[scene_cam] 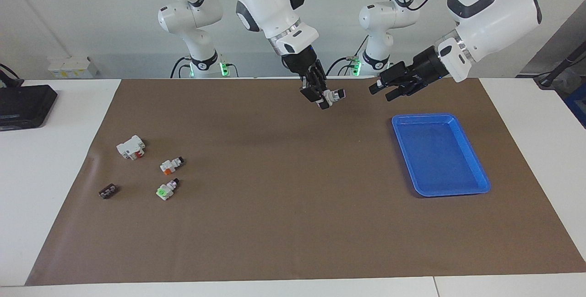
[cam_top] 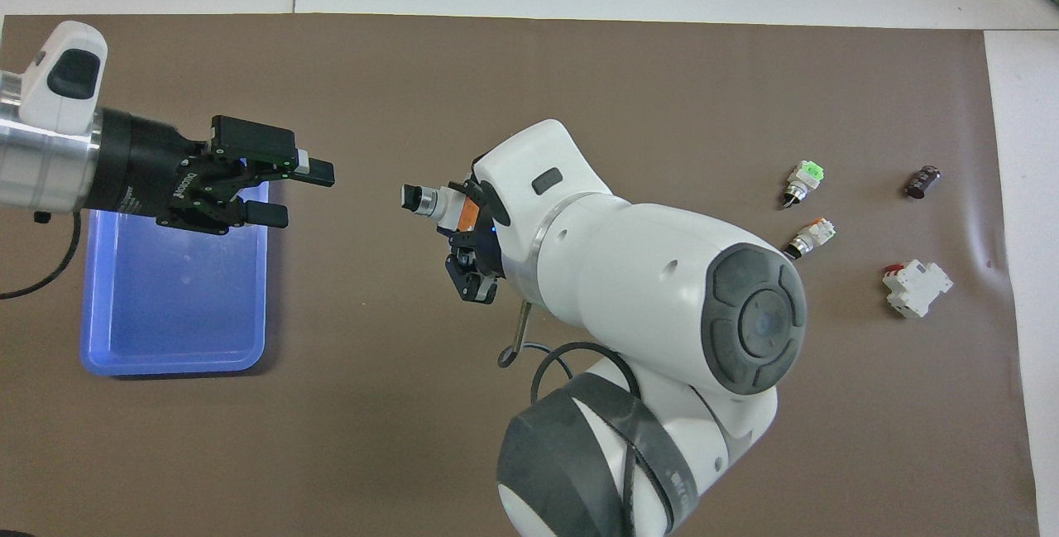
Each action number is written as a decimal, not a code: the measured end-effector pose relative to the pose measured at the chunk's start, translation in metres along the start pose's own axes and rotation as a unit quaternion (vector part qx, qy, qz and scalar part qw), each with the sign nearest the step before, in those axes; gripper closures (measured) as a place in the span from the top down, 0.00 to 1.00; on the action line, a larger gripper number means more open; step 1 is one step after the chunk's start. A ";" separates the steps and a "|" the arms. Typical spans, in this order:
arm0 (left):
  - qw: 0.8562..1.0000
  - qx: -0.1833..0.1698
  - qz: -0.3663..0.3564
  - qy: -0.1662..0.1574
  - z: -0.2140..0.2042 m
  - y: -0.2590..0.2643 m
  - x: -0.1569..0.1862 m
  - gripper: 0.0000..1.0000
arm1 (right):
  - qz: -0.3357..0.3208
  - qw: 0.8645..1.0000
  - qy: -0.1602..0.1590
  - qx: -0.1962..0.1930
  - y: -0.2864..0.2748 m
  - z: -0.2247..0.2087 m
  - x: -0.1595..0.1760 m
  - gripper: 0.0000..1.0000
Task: Turn and place switch with both arms
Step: 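Close the left gripper on the switch held by the right gripper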
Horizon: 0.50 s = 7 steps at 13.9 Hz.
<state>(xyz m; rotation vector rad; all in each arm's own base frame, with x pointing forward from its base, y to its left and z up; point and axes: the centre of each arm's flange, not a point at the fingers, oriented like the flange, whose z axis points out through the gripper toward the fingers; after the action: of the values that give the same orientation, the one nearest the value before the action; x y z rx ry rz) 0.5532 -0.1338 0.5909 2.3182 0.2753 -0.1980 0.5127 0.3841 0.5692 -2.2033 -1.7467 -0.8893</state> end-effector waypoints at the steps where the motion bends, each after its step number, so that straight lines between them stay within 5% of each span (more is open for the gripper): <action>1: 1.000 -0.019 -0.006 -0.005 0.002 0.001 0.000 0.91 | 0.000 1.000 0.000 0.000 0.000 0.000 0.000 0.41; 5: 0.997 -0.070 -0.019 -0.014 0.004 0.009 -0.001 0.80 | -0.012 1.000 -0.007 -0.008 0.000 0.000 0.001 0.41; 7: 0.997 -0.074 -0.027 -0.012 0.008 0.014 -0.002 0.61 | -0.013 1.000 -0.007 -0.008 0.000 -0.001 0.001 0.41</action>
<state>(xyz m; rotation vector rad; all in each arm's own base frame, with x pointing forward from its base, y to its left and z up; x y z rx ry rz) 0.5546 -0.1494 0.5957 2.1618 0.3295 -0.2247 0.5128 0.3843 0.5700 -2.2076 -1.7849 -0.8995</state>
